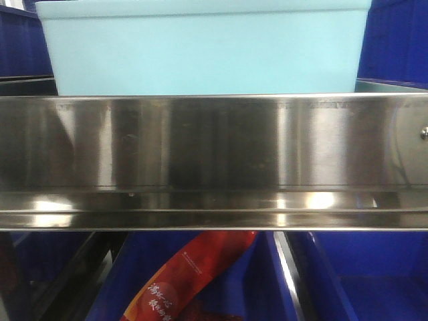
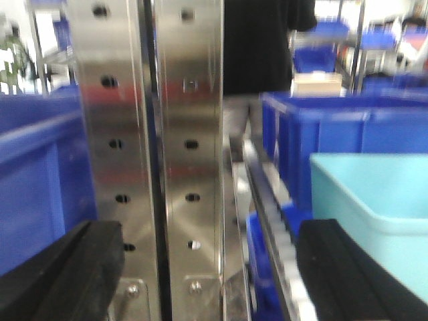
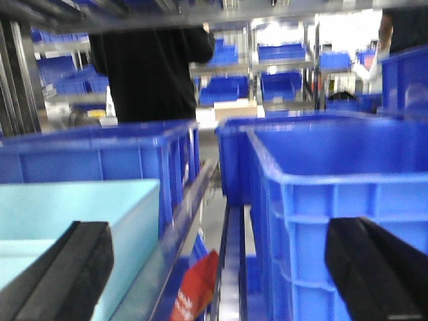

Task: Fetch blue bin and place on conveyor start
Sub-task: 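Lower both grippers onto the rims of the light-blue bin on the shelf, then grip opposite rims of the light-blue bin with both grippers and lift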

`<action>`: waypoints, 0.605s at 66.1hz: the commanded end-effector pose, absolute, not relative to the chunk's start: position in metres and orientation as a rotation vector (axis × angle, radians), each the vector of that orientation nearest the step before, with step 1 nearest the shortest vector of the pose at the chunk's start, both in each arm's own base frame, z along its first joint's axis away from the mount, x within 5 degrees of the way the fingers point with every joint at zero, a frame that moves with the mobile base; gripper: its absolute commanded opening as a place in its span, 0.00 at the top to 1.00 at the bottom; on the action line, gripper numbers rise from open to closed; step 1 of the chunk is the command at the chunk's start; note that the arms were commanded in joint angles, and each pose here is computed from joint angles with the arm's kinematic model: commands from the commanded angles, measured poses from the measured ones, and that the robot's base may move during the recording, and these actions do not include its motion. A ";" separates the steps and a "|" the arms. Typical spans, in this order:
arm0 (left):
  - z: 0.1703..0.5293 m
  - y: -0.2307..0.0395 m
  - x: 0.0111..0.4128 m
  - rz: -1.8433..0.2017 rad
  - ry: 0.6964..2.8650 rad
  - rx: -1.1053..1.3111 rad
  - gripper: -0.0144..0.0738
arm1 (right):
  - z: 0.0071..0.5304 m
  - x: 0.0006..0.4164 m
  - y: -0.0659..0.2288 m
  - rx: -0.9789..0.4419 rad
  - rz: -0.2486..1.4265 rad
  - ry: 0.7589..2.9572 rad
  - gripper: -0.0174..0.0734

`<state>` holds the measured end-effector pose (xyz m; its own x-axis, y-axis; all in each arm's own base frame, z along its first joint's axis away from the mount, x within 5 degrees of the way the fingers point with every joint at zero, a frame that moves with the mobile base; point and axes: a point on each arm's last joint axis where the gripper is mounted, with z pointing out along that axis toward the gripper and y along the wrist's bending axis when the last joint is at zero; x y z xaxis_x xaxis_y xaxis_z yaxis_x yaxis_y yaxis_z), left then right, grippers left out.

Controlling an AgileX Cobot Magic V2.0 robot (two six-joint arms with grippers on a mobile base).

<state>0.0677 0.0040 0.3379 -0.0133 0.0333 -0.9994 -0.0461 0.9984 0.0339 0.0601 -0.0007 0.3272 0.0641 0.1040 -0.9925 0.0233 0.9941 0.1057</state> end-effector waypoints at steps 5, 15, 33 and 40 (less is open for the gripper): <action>0.355 -0.005 0.082 -0.019 1.598 0.082 0.32 | 0.346 0.076 0.002 0.025 0.045 1.547 0.21; 0.370 -0.029 0.102 -0.136 1.646 0.297 0.32 | 0.370 0.099 0.011 -0.089 0.091 1.603 0.21; 0.399 -0.086 0.160 -0.305 1.796 0.479 0.32 | 0.412 0.164 0.035 -0.217 0.180 1.844 0.21; 0.414 -0.101 0.189 -0.290 1.887 0.485 0.32 | 0.431 0.192 0.041 -0.208 0.208 1.931 0.21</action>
<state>0.1722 -0.0911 0.4049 -0.2576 0.1844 -0.9485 0.4615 0.8859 0.0469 0.1750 0.0366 0.4163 -0.3133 -0.0522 -0.9482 -0.2389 0.9707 0.0254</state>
